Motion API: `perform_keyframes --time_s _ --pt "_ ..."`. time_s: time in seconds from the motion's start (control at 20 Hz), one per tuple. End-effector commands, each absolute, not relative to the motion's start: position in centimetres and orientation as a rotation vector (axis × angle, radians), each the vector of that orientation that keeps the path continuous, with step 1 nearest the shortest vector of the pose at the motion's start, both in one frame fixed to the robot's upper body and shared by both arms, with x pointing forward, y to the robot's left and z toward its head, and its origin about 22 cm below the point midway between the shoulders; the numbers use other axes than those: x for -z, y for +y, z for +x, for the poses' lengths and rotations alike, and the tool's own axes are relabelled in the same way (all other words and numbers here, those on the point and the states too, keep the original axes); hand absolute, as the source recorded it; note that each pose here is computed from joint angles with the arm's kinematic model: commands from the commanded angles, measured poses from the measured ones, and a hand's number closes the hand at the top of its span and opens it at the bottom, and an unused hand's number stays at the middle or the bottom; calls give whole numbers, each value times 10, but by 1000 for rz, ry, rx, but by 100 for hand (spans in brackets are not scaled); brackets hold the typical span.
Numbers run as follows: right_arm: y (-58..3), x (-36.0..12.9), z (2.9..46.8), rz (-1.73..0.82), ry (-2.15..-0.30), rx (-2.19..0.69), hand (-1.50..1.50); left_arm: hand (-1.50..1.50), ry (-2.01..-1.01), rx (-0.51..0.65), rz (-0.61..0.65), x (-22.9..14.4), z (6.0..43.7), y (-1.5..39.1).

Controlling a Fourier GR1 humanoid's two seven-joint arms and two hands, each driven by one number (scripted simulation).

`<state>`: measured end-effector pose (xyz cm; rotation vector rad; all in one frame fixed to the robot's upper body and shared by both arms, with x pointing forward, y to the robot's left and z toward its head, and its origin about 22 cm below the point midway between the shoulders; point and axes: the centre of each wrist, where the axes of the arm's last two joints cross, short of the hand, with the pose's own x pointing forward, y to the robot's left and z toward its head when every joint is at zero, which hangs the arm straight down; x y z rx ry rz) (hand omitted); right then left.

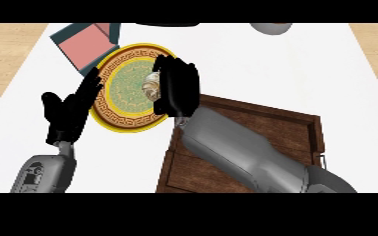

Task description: Pick the cupcake from the tray and place it in the plate

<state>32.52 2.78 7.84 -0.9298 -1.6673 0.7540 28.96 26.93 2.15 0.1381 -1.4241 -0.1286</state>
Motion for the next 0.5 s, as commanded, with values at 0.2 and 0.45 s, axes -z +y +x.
perform_keyframes --time_s 0.2,0.45 --pt "-5 -38 344 -713 -1459 -755 -150 0 -1424 129 133 -36 296 261" --pt "-7 -29 345 -651 -1616 -800 -150 0 -1418 119 149 -26 300 267"
